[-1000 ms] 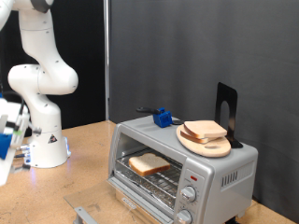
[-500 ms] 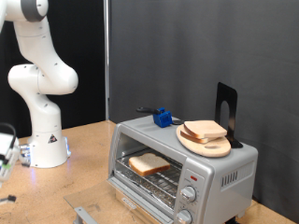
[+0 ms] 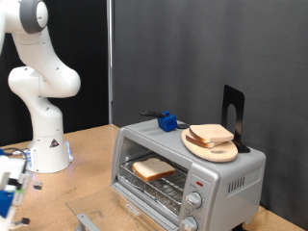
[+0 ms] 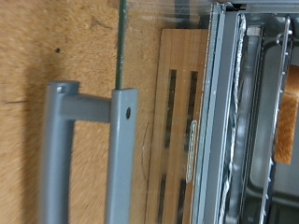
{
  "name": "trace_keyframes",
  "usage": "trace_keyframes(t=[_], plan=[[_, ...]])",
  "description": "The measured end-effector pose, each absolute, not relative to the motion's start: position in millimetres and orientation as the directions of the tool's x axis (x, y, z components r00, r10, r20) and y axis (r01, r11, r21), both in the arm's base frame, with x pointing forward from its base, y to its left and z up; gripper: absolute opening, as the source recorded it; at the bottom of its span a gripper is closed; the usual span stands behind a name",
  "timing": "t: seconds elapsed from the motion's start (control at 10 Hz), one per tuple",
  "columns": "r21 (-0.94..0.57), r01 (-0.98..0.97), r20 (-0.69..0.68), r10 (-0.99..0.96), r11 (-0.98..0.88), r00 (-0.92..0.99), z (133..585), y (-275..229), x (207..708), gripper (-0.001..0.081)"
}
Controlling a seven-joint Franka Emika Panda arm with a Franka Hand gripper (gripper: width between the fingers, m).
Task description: Make a piece of toast with the oven
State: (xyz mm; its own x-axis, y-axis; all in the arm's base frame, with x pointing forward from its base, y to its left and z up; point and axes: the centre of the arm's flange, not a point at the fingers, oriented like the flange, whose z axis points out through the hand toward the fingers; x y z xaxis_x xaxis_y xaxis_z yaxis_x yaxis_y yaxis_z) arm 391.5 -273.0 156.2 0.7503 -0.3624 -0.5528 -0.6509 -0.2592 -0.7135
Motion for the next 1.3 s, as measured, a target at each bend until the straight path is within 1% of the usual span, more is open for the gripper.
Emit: trace_keyframes(t=[0.4, 0.7, 1.0, 1.3], plan=[[-0.668, -0.67, -0.584, -0.33, -0.322, 0.741, 122, -208, 392, 0.0808], [-0.694, -0.647, -0.591, -0.263, -0.315, 0.763, 120, -171, 390, 0.0808], [-0.783, -0.574, -0.564, -0.117, -0.238, 0.818, 147, -154, 382, 0.0808], [-0.833, -0.531, -0.529, -0.059, -0.155, 0.847, 179, -148, 376, 0.0808]])
